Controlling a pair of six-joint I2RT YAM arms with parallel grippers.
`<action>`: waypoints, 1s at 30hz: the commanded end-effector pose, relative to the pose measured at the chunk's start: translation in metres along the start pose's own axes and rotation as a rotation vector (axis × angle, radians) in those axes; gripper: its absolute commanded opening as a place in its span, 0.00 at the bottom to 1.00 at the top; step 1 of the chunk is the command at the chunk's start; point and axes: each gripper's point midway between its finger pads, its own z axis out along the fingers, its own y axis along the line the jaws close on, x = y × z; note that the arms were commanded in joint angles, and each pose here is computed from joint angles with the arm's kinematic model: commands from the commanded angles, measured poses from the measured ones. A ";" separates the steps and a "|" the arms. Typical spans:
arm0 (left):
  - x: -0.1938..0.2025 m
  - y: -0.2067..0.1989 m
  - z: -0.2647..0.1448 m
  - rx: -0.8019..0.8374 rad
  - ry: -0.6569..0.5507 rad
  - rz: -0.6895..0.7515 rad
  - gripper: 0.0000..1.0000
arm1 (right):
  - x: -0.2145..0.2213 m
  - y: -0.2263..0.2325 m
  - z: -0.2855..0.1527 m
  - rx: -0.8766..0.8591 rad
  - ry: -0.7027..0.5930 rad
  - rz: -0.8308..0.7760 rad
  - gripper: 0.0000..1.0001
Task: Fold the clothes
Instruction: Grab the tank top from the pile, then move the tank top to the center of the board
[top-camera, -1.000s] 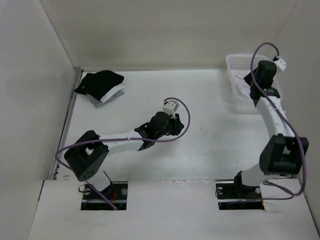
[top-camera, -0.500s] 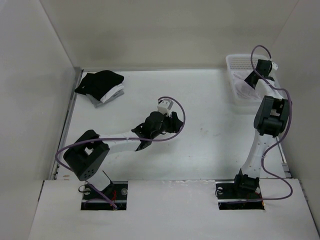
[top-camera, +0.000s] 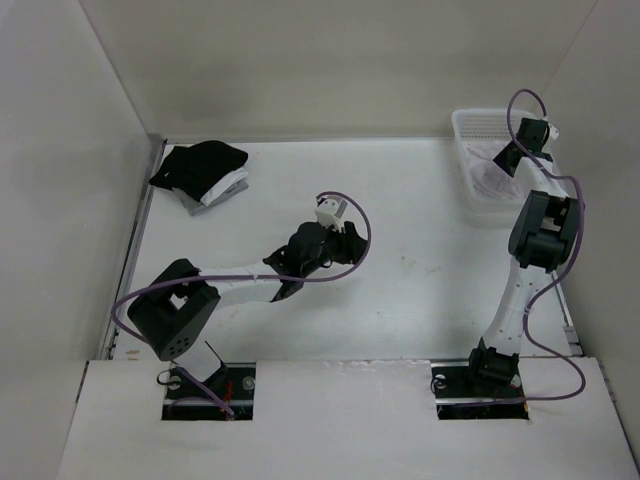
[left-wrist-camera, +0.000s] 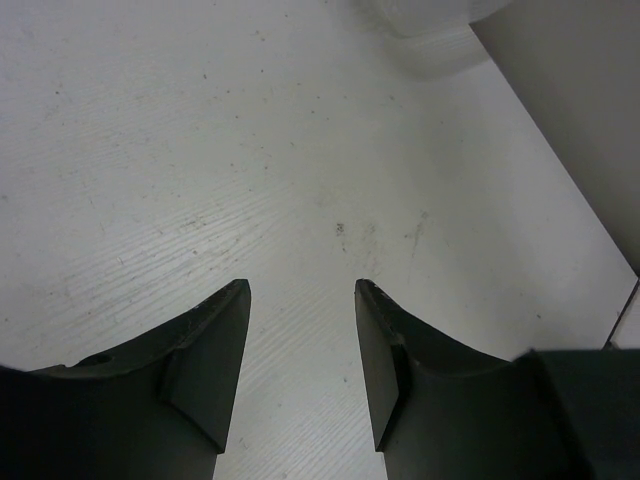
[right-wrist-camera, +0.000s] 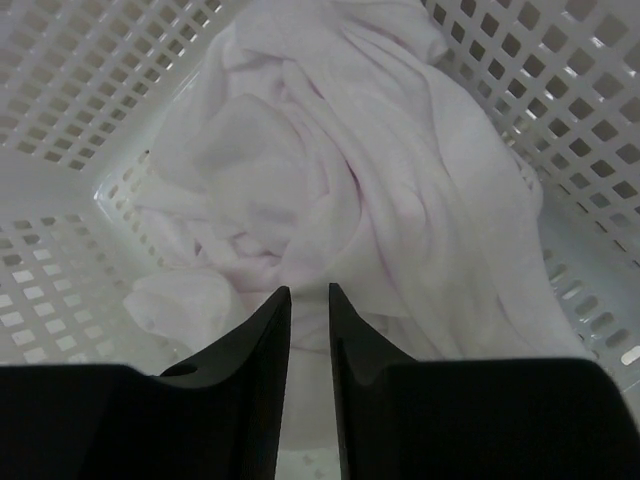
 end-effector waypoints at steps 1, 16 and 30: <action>-0.008 -0.008 0.003 0.043 -0.032 -0.009 0.45 | -0.025 0.014 0.004 -0.052 -0.066 0.028 0.37; -0.010 -0.001 0.007 0.037 -0.032 -0.022 0.45 | -0.055 0.027 -0.025 -0.137 -0.165 0.110 0.00; -0.065 0.003 -0.022 -0.007 -0.178 -0.088 0.43 | -0.129 0.167 -0.427 -0.777 -0.620 0.045 0.00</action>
